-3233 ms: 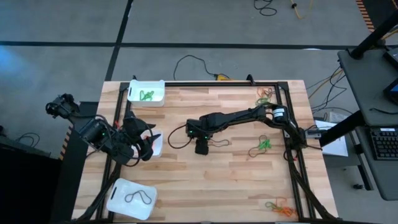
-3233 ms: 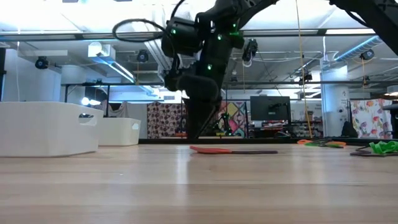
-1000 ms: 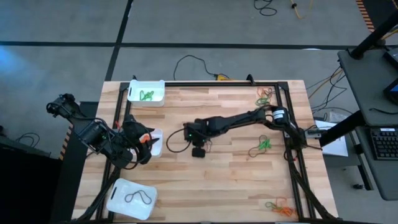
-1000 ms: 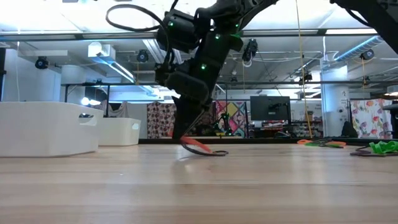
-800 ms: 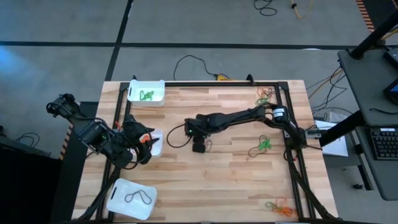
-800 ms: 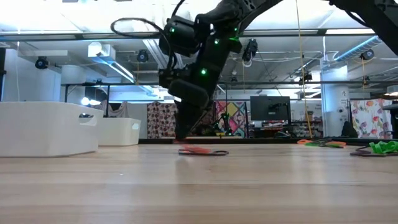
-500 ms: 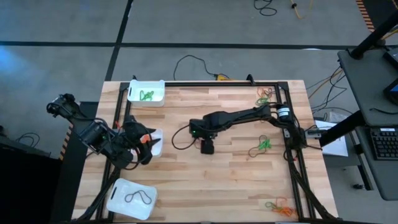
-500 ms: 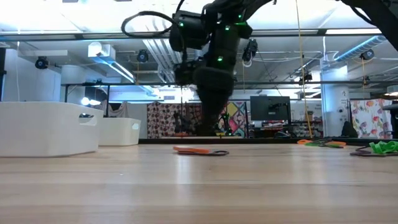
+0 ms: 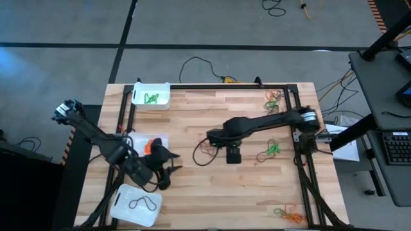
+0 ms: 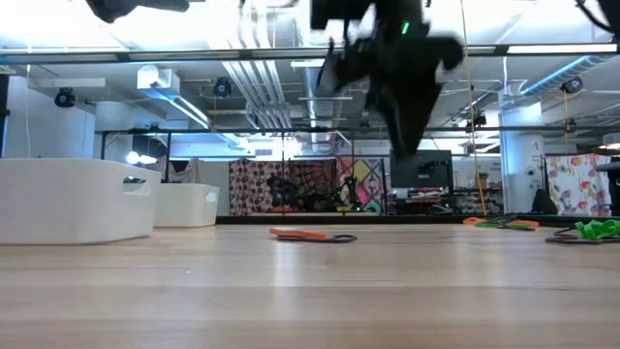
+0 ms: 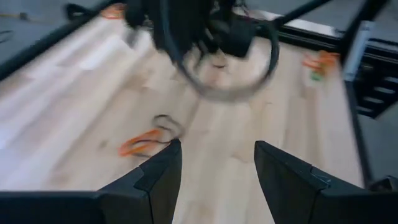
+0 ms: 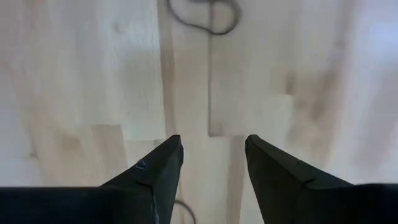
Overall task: Sort rubber bands into baskets
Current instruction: Put the black rubber band into bottom white bin
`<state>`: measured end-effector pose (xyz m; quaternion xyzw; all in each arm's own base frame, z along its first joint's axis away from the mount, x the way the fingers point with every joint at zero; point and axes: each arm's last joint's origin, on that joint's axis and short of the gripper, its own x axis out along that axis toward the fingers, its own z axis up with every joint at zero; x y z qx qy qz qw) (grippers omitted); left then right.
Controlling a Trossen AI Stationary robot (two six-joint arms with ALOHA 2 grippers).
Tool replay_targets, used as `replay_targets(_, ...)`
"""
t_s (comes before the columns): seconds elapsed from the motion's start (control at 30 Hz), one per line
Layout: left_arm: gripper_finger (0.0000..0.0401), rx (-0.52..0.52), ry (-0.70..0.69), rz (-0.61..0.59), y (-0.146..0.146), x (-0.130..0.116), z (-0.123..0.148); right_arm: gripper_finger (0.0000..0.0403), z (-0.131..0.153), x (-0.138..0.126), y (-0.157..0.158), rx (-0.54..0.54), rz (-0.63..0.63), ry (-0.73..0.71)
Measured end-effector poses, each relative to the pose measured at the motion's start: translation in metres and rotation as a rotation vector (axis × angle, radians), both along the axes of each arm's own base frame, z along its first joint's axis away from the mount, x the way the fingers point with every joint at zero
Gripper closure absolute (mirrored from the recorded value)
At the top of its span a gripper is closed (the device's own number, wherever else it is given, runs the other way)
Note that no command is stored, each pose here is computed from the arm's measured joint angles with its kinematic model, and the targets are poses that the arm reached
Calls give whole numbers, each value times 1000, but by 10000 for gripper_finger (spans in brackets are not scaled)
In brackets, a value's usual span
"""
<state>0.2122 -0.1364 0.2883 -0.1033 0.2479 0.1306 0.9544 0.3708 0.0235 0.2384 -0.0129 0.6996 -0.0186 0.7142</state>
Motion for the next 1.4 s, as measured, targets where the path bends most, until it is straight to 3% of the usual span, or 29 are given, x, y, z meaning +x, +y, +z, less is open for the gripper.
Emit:
replay_targets(0.17, 216, -47, -11, -92, 0, 16, -32, 239, 65, -34, 13, -46, -131, -220)
replay_targets(0.3, 216, -128, 36, -105, 21, 39, -63, 239, 107, -57, 22, -43, -268, -443)
replay_targets(0.47, 220, -122, 174, -67, 50, 71, -109, 248, 145, -73, 30, 12, -341, -717)
replay_targets(0.57, 231, -78, 248, -73, 58, 89, -128, 255, 155, -76, 37, 54, -330, -796)
replay_targets(0.87, 259, 51, 318, -149, 62, 137, -152, 276, 154, -85, 61, 160, -305, -750)
replay_targets(1.03, 262, 56, 360, -105, 74, 145, -169, 286, 150, -93, 74, 165, -290, -694)
replay_targets(1.27, 262, 52, 297, -97, 78, 154, -164, 299, 142, -100, 82, 148, -290, -633)
replay_targets(1.4, 263, -13, 305, -71, 90, 157, -172, 305, 136, -101, 84, 141, -285, -616)
